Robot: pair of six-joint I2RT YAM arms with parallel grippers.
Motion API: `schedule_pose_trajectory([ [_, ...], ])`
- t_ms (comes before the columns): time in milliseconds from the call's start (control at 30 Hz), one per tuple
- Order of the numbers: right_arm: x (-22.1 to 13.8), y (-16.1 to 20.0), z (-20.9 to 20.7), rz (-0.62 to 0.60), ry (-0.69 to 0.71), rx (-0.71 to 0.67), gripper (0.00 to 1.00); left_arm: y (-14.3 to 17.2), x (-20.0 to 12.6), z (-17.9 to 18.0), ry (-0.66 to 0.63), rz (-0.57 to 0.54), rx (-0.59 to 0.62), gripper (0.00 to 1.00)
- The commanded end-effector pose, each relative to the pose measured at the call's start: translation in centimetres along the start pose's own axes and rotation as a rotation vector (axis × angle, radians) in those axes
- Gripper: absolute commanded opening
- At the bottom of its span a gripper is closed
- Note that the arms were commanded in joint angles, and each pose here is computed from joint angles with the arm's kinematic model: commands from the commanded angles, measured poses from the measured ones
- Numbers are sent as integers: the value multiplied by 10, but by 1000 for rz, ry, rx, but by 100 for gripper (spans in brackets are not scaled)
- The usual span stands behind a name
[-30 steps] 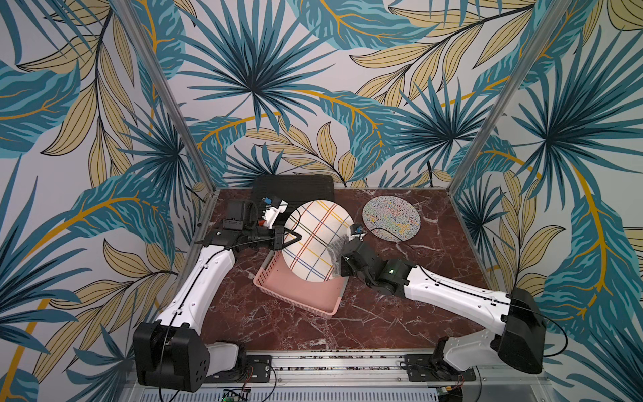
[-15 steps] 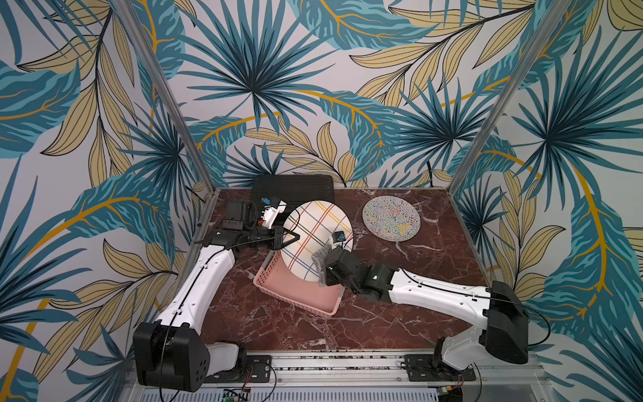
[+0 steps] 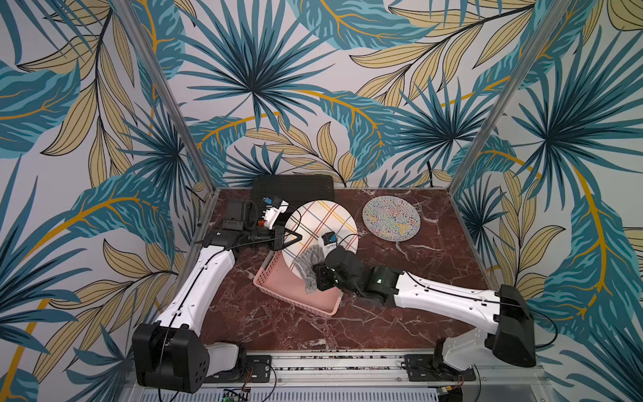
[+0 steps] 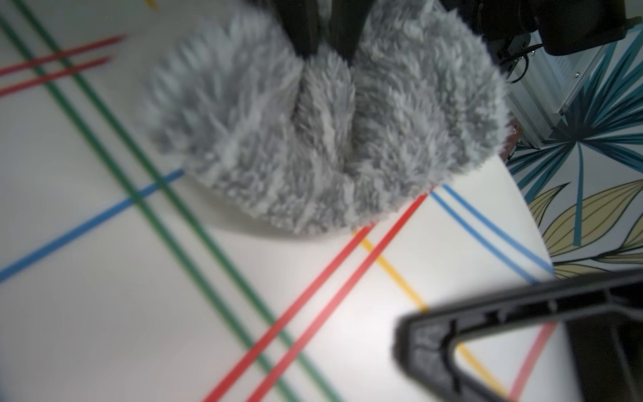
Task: Wipe the wet plate dry
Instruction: Wipe the plate with towel.
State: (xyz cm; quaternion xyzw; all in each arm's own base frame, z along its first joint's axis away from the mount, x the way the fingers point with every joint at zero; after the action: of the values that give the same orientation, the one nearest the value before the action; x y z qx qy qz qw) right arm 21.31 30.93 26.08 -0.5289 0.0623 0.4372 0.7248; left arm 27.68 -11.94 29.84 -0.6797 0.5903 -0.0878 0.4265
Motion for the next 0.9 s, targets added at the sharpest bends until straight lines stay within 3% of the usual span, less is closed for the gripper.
schedule_pose_trajectory([
  [0,-36,-32,-24,-69,-51,107,0,-4,-10,-31,87,-9,127,0],
  [233,-110,-108,-63,-139,-24,241,0,10,-5,-55,15,83,346,0],
  [367,-129,-142,-60,-150,-120,293,0,14,-3,-67,15,121,428,0],
  [567,-104,-176,-37,13,-240,321,0,21,4,-89,68,216,585,0],
  [733,-56,-176,-18,229,-421,347,0,26,8,-106,128,276,663,0],
  [867,-40,-164,7,369,-532,273,0,29,15,-112,145,323,720,0],
])
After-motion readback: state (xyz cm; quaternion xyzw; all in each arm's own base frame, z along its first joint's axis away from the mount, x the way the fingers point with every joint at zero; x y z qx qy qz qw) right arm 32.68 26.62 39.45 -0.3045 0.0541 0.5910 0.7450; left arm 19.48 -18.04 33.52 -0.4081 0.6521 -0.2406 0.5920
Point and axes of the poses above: each gripper's point midway between its finger pads, its own x axis out along the fingers, its own z axis along the line the jaws close on, y = z × x, the point moved 7 cm from there along -x, back along the fingers, and after that the axes turned 3 degrees about x, right-handed, at the moved point
